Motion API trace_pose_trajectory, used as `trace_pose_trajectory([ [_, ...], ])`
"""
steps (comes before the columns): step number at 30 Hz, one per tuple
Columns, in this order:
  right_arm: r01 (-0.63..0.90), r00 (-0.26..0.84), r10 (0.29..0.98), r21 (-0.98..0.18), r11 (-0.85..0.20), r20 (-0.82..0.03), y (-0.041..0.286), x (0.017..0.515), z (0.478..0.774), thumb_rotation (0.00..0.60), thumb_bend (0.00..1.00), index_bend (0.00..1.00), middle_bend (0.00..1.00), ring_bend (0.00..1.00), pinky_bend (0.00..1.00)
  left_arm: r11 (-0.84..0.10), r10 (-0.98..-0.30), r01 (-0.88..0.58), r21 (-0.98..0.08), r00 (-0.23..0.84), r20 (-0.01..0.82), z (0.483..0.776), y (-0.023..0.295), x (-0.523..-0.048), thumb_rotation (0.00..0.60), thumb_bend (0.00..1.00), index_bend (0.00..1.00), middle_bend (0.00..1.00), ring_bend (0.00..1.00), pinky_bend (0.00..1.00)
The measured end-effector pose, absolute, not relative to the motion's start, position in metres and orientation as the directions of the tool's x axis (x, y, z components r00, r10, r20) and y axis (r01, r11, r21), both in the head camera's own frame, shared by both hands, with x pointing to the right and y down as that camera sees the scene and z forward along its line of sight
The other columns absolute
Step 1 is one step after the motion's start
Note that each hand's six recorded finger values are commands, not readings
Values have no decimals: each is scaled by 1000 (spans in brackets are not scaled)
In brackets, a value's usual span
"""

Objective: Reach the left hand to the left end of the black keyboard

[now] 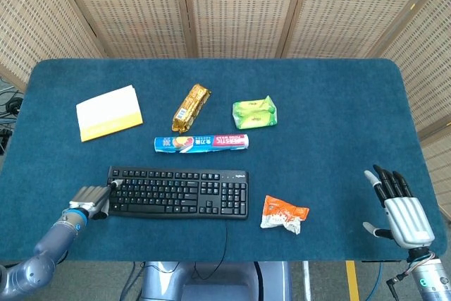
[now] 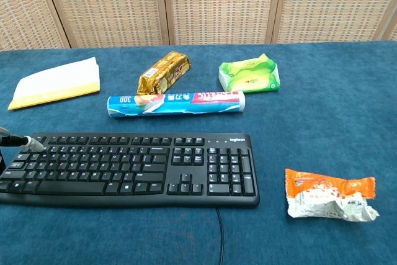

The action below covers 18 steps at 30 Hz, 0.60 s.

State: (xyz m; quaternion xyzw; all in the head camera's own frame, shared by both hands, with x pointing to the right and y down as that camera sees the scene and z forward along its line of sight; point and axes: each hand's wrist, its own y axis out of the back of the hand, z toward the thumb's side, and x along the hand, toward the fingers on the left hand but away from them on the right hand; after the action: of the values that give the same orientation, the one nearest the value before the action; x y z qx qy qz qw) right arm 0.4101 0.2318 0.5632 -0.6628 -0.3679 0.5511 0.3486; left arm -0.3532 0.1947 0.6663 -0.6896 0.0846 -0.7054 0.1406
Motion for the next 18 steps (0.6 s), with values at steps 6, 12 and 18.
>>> trace_pose_trajectory([
  [6,104,122,872,-868,-486,-474,232,410,563,600,47,0,0,0,0,-945,-318,87,-315,-14,948,668,195,-353,600,889,0,664,635,388],
  [12,103,123,872,-868,-486,-474,232,411,563,600,48,0,0,0,0,-944,-320,86,-318,-14,947,668,195,-353,600,889,0,664,635,388],
  [18,102,124,872,-868,-487,-474,232,410,563,600,45,0,0,0,0,-936,-340,90,-339,4,940,663,193,-349,600,886,0,664,635,389],
])
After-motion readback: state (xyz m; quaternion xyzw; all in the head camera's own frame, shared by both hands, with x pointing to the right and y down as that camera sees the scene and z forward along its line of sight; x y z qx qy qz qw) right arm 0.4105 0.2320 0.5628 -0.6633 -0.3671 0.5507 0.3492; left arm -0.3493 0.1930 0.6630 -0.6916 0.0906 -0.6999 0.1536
